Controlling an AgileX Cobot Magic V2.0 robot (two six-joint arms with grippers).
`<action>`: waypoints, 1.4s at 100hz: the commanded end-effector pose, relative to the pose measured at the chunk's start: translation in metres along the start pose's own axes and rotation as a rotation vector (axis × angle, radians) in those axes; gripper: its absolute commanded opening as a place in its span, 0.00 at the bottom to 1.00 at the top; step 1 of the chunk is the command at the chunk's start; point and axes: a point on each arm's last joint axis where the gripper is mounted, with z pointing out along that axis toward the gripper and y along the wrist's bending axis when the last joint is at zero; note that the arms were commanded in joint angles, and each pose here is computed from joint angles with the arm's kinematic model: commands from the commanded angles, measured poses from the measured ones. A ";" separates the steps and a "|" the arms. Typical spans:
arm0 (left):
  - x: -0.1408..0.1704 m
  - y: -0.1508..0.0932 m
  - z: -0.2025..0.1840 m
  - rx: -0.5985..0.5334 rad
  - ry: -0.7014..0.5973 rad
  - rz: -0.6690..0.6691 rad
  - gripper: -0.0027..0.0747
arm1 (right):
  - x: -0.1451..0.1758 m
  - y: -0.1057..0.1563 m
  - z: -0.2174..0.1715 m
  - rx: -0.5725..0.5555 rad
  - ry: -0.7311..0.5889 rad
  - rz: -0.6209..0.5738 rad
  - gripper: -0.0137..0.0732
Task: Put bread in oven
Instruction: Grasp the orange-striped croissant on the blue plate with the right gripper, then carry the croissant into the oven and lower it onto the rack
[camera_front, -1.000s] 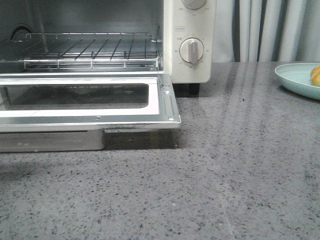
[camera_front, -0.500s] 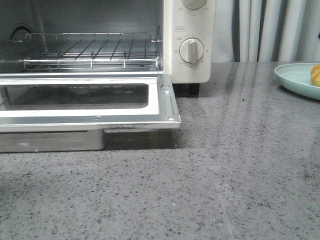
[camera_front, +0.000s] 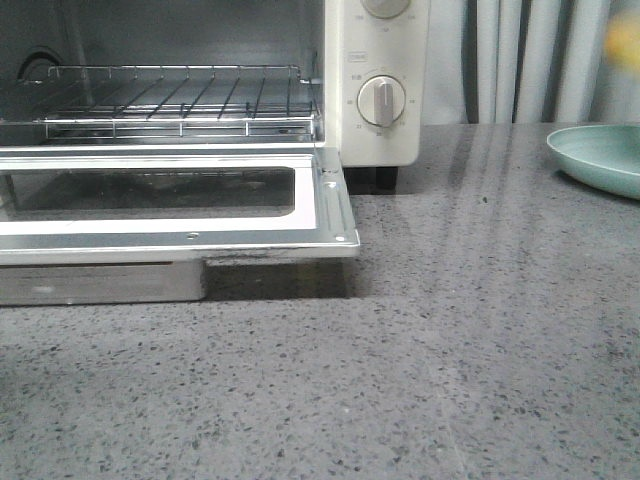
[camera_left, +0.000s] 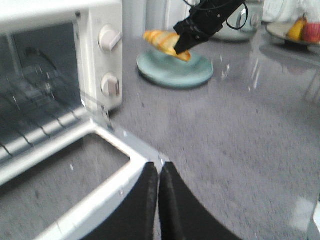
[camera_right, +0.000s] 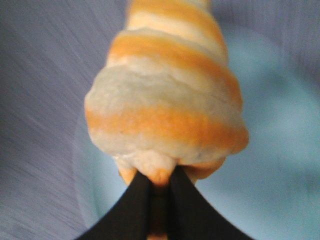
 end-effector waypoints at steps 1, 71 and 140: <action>-0.026 0.000 -0.012 -0.059 -0.146 -0.001 0.01 | -0.050 0.040 -0.092 -0.112 -0.411 -0.021 0.09; -0.036 0.008 -0.024 -0.207 -0.263 0.034 0.01 | 0.044 0.314 -0.102 -0.837 -0.060 -0.721 0.09; -0.033 0.004 -0.022 -0.156 -0.232 0.030 0.01 | 0.045 0.327 -0.012 -0.541 -0.134 -0.705 0.47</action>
